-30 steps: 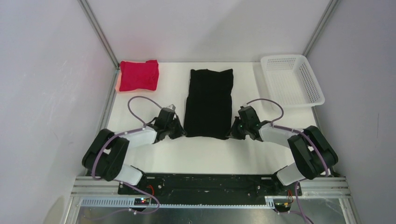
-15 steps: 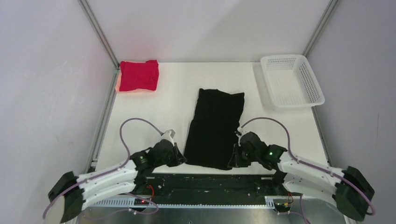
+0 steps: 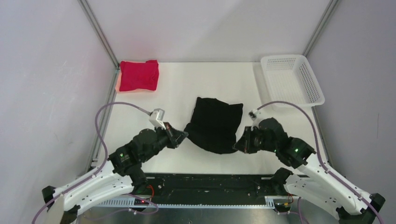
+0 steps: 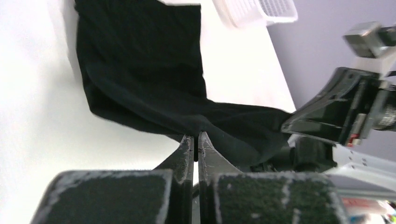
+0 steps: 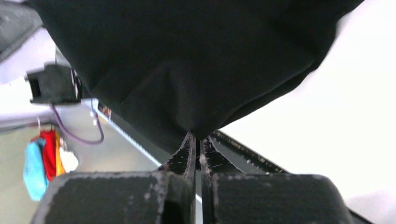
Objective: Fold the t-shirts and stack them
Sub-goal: Fold the long partially folded tshirt into a neat square
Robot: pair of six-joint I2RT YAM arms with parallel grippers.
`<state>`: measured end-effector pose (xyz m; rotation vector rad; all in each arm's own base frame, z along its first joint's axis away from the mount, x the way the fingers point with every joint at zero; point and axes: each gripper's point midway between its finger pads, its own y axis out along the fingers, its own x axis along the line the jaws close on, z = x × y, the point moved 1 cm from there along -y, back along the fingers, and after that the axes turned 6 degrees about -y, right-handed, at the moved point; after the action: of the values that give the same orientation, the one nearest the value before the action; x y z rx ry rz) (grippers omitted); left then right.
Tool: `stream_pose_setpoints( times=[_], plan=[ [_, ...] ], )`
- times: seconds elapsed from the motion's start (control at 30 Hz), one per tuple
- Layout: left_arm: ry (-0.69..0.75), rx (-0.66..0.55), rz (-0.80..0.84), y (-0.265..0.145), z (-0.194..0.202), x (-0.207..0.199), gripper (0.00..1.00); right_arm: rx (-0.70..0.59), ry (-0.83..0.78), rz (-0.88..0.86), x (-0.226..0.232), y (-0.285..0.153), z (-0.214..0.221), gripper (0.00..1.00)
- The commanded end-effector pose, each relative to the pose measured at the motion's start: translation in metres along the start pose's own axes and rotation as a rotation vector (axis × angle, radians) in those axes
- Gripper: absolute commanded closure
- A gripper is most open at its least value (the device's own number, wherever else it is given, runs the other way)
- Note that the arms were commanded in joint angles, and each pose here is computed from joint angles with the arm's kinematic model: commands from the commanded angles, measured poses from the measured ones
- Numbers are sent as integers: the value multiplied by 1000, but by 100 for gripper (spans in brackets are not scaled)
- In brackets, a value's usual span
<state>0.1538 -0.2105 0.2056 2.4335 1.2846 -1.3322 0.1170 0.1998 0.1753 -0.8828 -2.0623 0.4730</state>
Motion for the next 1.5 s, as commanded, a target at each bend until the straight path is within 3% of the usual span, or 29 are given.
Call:
stream_pose_setpoints(
  times=[0.0, 0.23, 0.57, 0.73, 1.07, 1.23, 1.3, 1.33, 1.37, 1.4, 1.43, 1.47],
  plan=[
    [126, -157, -125, 16, -50, -7, 100, -125, -46, 127, -13, -21, -51, 100],
    [125, -205, -304, 60, -105, 7, 100, -250, 50, 150, -38, -8, -109, 100],
    [134, -178, -432, 118, -142, 43, 100, -307, 129, 211, -86, 17, -165, 100],
    [141, -108, -447, 161, -150, 56, 100, -316, 167, 231, -111, 30, -183, 100],
    [113, 33, -527, 229, -143, 122, 100, -237, 267, 277, -182, 94, -199, 100],
    [132, 95, -522, 264, -137, 142, 100, -274, 290, 348, -210, 108, -213, 100],
    [122, 121, -504, 273, -133, 146, 91, -269, 302, 363, -219, 115, -217, 91],
    [116, 133, -502, 275, -132, 150, 69, -250, 307, 360, -223, 121, -214, 88],
    [116, 131, -485, 277, -136, 147, 57, -255, 299, 355, -222, 121, -221, 87],
    [120, 135, -472, 277, -138, 146, 34, -247, 299, 363, -226, 124, -221, 76],
    [125, 122, -457, 279, -145, 140, 20, -244, 295, 369, -226, 123, -226, 63],
    [135, 119, -430, 278, -150, 132, 5, -246, 286, 380, -227, 121, -229, 33]
  ],
)
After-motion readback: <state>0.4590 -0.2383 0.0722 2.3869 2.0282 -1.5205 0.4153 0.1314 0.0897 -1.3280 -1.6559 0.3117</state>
